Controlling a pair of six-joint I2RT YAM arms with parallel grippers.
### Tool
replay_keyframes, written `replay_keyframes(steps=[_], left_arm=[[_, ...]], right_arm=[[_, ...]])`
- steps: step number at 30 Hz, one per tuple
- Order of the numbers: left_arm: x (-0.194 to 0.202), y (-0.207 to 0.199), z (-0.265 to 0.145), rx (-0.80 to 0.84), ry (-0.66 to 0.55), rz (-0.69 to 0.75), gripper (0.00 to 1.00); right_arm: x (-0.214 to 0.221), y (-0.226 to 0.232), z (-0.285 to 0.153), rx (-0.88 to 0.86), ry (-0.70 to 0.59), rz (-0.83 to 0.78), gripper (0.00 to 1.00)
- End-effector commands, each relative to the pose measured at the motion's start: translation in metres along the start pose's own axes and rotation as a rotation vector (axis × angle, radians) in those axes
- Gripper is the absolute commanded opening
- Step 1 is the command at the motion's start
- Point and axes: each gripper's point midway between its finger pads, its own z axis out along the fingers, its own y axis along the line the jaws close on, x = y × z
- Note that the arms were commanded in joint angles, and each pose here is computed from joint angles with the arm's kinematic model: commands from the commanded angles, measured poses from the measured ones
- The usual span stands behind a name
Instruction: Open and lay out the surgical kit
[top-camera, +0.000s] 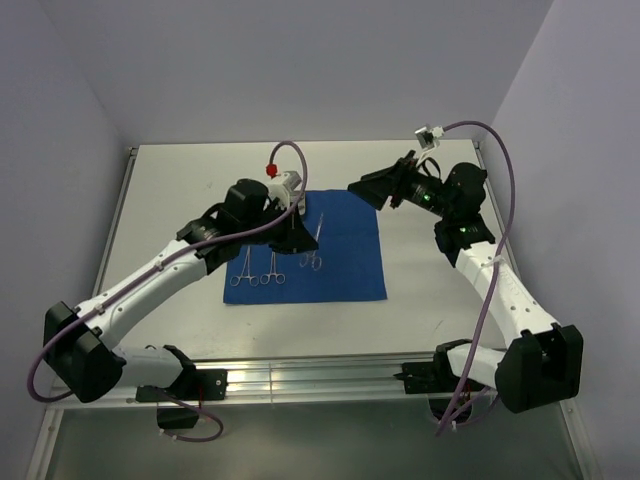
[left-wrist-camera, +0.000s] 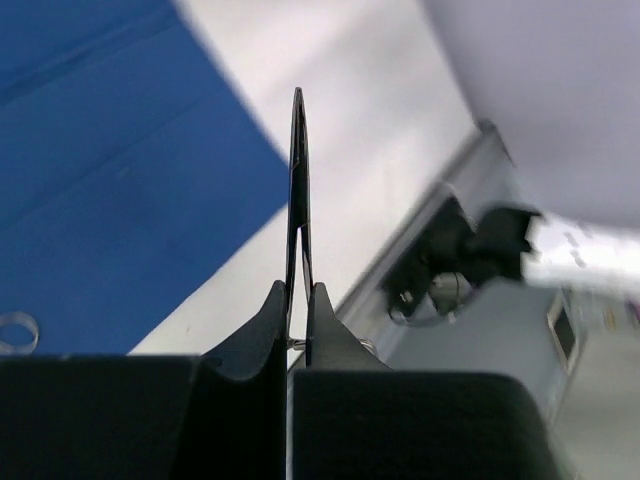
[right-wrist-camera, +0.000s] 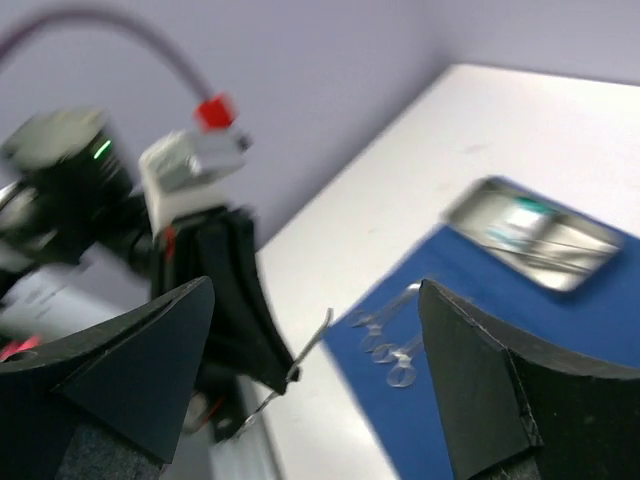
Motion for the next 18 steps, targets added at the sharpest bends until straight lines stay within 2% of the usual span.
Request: replay_keyframes(steps=[1, 4, 9, 14, 18], left_arm=[[0.012, 0.071, 0.004, -0.422, -0.086, -0.193, 0.0], [0.016, 0.095, 0.011, -0.555, -0.115, -0.241, 0.0], [0.025, 0.127, 0.034, -0.763, -0.081, -0.197, 0.0], [0.05, 0.151, 0.057, -0.868, 0.017, -0.193, 0.0], [0.049, 0.16, 0.068, -0.903, 0.037, -0.182, 0.0]], right_arm=[[-0.019, -0.033, -0.017, 0.209, -0.061, -0.059, 0.9], [-0.02, -0.049, -0.024, 0.272, -0.05, -0.101, 0.9], [-0.005, -0.067, -0.03, 0.328, -0.011, -0.078, 0.9], [-0.001, -0.074, -0.034, 0.343, 0.003, -0.089, 0.9], [-0.001, -0.076, -0.034, 0.34, 0.004, -0.087, 0.91]])
